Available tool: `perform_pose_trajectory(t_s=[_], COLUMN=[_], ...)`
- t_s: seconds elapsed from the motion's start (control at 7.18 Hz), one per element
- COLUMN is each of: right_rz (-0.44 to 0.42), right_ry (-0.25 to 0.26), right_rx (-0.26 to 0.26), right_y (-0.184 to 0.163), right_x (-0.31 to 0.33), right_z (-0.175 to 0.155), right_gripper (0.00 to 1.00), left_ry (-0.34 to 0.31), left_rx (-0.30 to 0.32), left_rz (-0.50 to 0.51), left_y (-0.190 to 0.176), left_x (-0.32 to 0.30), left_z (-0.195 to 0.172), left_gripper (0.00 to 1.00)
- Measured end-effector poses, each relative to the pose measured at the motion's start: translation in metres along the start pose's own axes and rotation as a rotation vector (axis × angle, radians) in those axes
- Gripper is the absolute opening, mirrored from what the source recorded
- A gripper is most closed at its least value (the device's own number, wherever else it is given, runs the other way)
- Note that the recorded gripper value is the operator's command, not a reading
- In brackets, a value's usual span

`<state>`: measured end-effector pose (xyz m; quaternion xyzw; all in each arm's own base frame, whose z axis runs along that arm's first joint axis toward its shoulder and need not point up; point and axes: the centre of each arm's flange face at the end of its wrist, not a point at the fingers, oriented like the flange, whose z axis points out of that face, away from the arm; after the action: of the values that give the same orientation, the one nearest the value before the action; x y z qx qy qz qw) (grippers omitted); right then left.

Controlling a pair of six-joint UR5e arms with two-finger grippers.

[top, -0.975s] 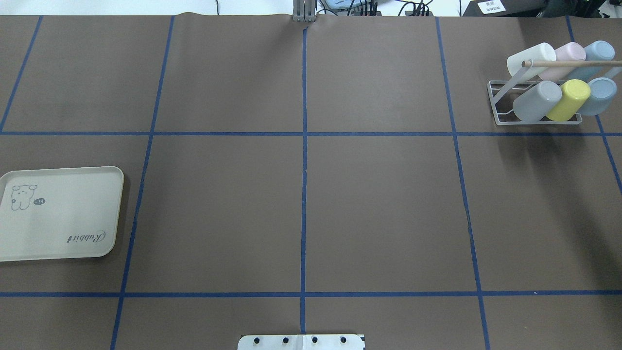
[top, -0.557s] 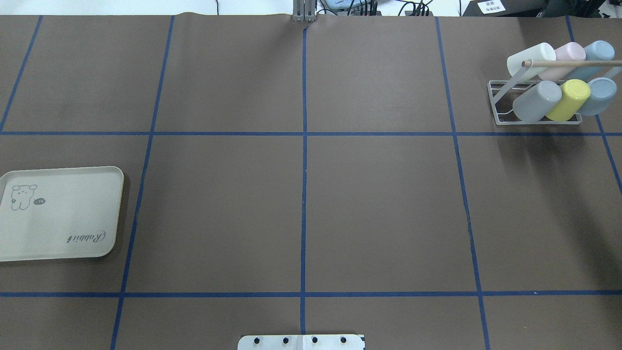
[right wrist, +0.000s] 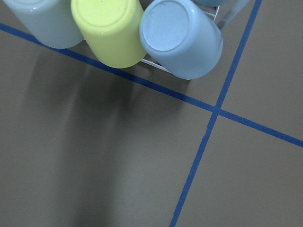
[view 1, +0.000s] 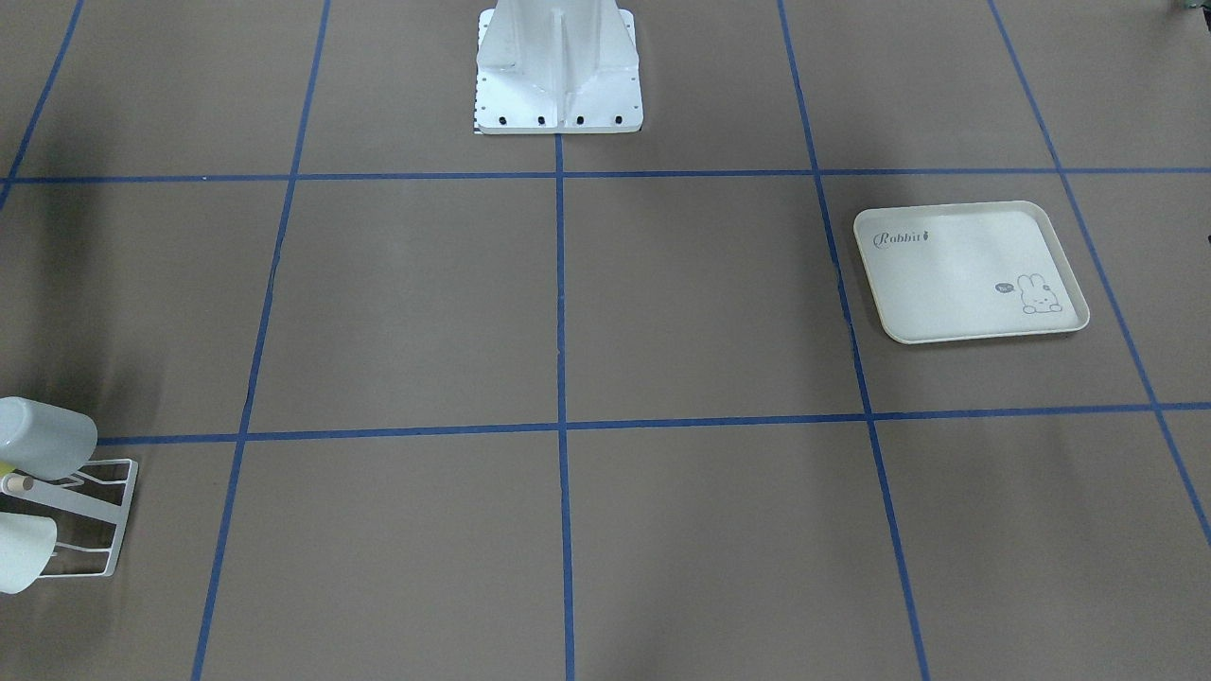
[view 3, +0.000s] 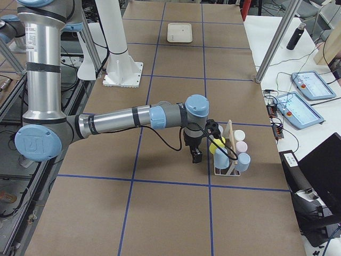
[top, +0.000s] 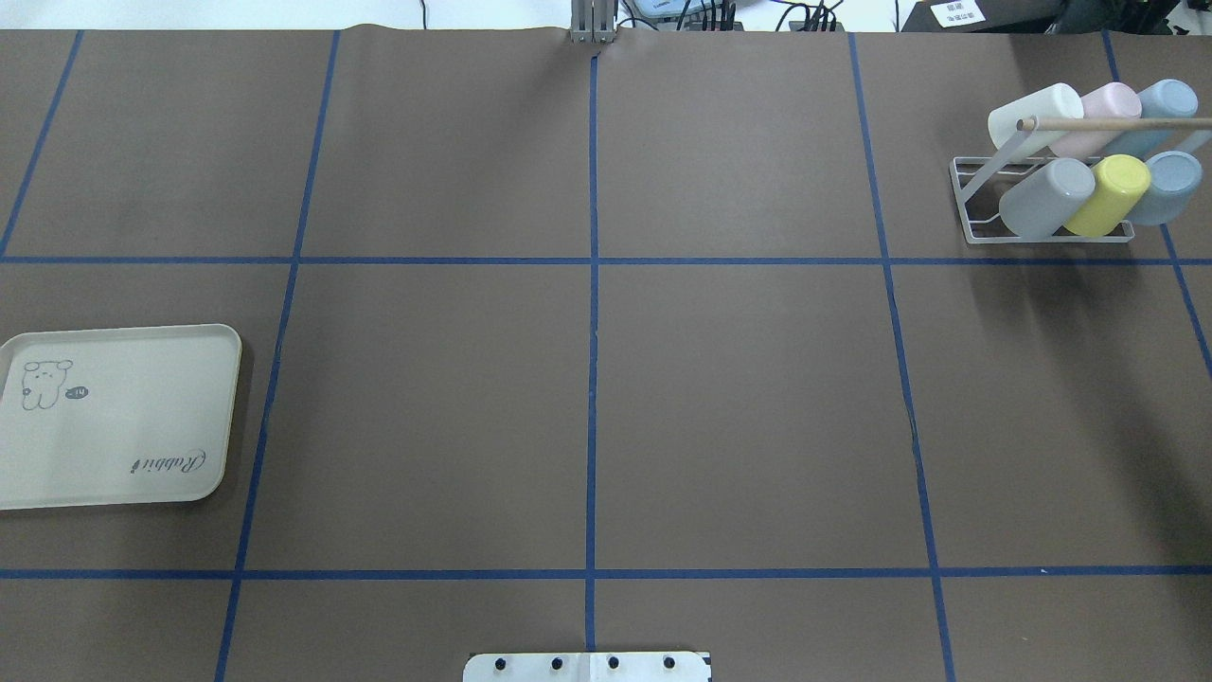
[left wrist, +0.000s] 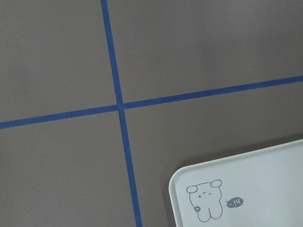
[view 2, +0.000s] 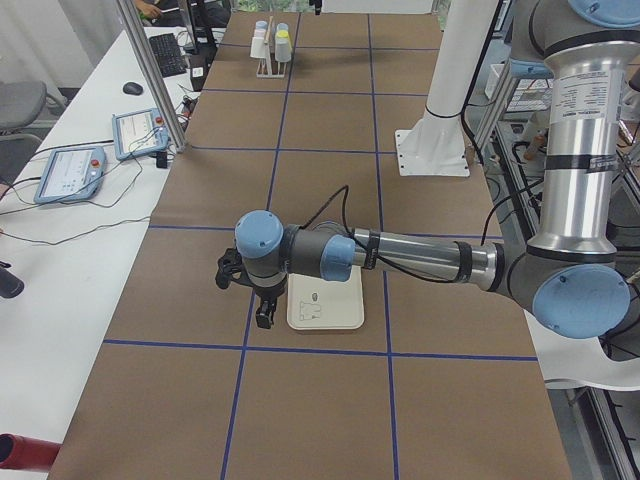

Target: Transfer IKEA cup to right arm and place on rack

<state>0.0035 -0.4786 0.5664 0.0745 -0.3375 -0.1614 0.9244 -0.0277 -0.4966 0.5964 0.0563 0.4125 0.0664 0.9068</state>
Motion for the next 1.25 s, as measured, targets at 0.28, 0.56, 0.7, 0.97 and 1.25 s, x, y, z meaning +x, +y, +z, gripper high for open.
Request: perform_pose_trajectory(t_s=[0.28,0.56,0.7,0.97,1.25], right_rz=[-0.001,-0.003,-0.003,-0.003,-0.002], right_ry=[0.005,0.011,0.010,0.008,0.009], right_rx=[-0.002,-0.002,-0.002,-0.001,-0.003], right_y=[-0.0005,-0.0017,-0.0019,-0.0022,-0.0025], right_x=[0.0017,0.0027,0.0026,0.0023,0.0032], right_z=[0.0018,0.0020,0.0020,0.0022,0.0030], right_gripper=[1.00,1.00,1.00,1.00,1.00], left_ry=[0.002,0.004,0.001,-0.003,-0.024], left_rx=[0.003,0.005,0.005,0.004,-0.001], left_rz=[0.003,0.006,0.007,0.006,0.001], left_y=[-0.0002,-0.0005,-0.0007,-0.0007,-0.0022], left_x=[0.0011,0.0022,0.0016,0.0004,-0.0040], left_z=[-0.0008,-0.0016,-0.0012,-0.0004,0.0013], left_gripper=[1.00,1.00,1.00,1.00,1.00])
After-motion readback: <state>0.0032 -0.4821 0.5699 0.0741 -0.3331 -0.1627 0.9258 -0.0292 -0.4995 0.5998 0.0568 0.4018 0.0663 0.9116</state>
